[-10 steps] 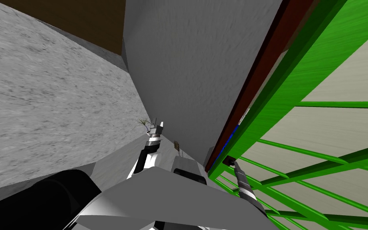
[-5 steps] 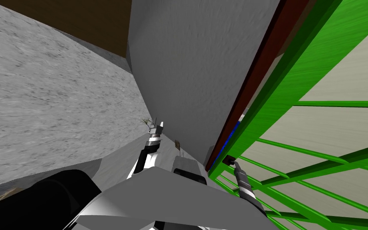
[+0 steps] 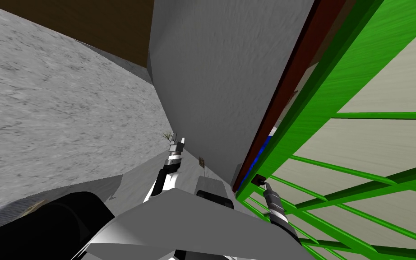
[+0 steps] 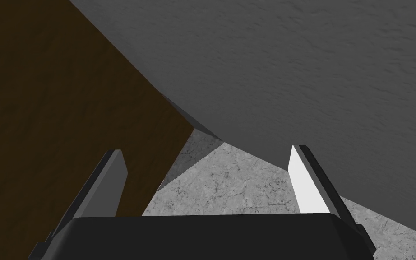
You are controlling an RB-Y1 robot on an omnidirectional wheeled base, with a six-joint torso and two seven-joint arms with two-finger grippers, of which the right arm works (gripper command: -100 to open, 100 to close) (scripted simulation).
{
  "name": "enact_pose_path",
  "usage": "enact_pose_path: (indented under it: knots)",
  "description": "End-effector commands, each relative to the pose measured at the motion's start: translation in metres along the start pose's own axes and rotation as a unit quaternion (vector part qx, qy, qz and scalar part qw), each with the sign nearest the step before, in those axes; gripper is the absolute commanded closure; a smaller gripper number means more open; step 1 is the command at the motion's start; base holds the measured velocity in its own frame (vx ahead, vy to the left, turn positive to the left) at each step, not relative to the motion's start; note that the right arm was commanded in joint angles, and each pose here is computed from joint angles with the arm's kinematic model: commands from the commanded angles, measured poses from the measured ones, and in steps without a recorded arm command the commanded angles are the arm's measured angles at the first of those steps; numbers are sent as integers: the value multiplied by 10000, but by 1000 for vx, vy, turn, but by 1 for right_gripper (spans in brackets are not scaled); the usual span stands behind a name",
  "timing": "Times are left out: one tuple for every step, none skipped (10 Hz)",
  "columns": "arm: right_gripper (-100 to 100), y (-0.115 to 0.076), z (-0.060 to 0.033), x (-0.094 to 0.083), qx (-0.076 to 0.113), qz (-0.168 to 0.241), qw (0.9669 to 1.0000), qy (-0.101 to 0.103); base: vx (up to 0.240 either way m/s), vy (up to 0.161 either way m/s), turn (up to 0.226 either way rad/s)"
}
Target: Pull the door open
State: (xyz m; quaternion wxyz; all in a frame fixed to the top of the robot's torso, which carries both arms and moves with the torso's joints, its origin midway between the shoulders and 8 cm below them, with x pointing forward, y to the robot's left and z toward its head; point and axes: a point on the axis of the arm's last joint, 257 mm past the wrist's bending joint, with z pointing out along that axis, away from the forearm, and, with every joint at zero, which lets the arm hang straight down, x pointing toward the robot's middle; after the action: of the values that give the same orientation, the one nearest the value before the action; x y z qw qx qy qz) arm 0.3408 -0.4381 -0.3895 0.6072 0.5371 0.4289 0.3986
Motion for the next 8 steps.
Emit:
enact_pose_path:
  knots:
    - [100,21,80,125,-65,391,9992,55,-70,-23,98]
    - [100,21,80,125,-65,477,9988,56,-53,-14,61]
    - [100,18,103,121,-60,691,9976,29,-46,-3,55]
    - [100,18,103,121,-60,740,9972,30,-34,-3,25]
    - [100,14,126,116,-55,982,9952,4,-39,0,52]
    - [100,14,126,116,-55,1003,9949,4,-34,0,26]
    - [100,10,149,111,-51,1261,9920,-23,-45,-5,64]
    - [100,6,172,106,-46,1438,9896,-49,-71,-19,86]
